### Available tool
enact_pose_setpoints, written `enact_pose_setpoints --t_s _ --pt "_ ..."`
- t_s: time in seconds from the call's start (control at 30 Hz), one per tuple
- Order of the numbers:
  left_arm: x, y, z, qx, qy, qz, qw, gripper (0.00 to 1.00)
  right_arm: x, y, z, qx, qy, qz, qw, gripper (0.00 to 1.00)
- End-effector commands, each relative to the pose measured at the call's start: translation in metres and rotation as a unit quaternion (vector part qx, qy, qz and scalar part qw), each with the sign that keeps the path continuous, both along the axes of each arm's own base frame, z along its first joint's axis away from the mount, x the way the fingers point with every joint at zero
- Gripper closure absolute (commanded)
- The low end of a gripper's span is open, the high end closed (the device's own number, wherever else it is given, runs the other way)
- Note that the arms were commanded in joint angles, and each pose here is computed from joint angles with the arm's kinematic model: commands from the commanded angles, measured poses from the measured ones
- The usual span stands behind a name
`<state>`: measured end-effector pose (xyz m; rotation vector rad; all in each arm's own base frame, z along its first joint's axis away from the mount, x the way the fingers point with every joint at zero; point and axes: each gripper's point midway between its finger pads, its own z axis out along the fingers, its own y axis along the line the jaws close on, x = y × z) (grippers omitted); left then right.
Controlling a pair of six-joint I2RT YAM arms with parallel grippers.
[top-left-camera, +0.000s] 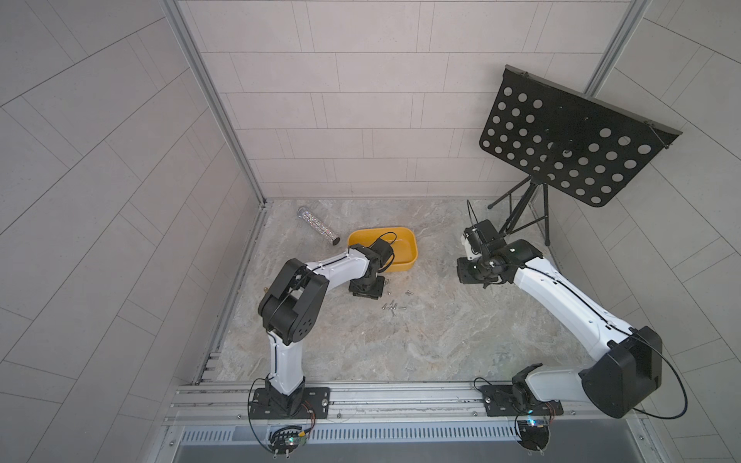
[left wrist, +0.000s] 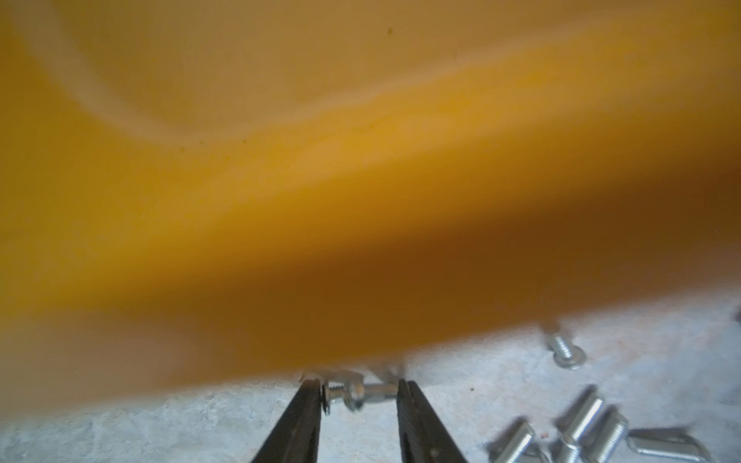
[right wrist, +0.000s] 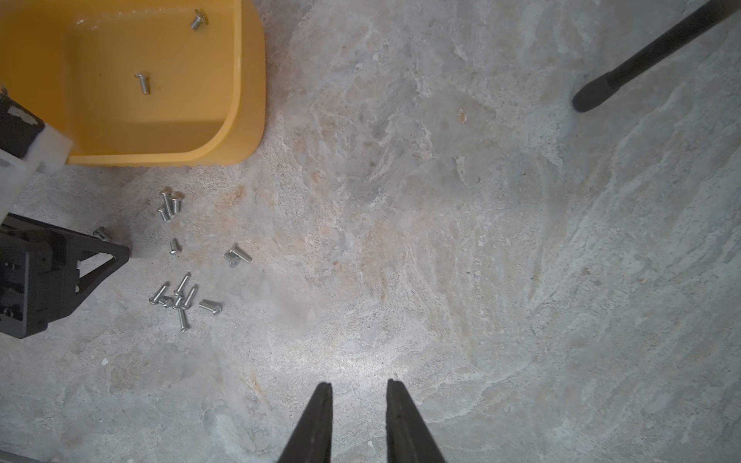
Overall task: Put the screws on the desktop into the storage box
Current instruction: Pick up the screw from the center of the board.
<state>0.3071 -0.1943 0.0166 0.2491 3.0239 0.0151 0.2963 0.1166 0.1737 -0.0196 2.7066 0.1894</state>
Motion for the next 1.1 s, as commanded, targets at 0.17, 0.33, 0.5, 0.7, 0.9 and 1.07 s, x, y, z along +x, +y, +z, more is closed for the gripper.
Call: enact_pose_setpoints --t_s 0.17,0.33,0.5,0.7,0.9,1.07 --pt "-0.021 0.015 -0.022 0.026 0.045 -0.004 0.999 0.66 -0.005 -0.004 -0.01 -0.011 0.016 -0.001 1.0 0.71" --pt "-0.022 0.014 -0.022 0.025 0.046 -0.004 0.999 0.67 -0.005 -0.004 -0.01 -0.011 0.017 0.0 1.0 0.71" --pt "-0.023 0.014 -0.022 0.024 0.048 -0.004 0.999 0.71 -0.004 -0.004 -0.01 -0.011 0.017 0.0 1.0 0.72" --pt "-0.02 0.01 -0.014 0.014 0.038 -0.004 0.999 0.71 -0.005 -0.003 -0.01 -0.01 0.018 0.0 1.0 0.72" --pt "-0.014 0.001 -0.006 0.006 0.033 -0.009 0.999 0.7 -0.004 -0.003 -0.009 -0.009 0.017 -0.001 1.0 0.72" --pt "-0.015 -0.004 -0.009 0.006 0.036 -0.013 0.999 0.71 -0.005 -0.004 -0.01 -0.011 0.016 0.0 1.0 0.72"
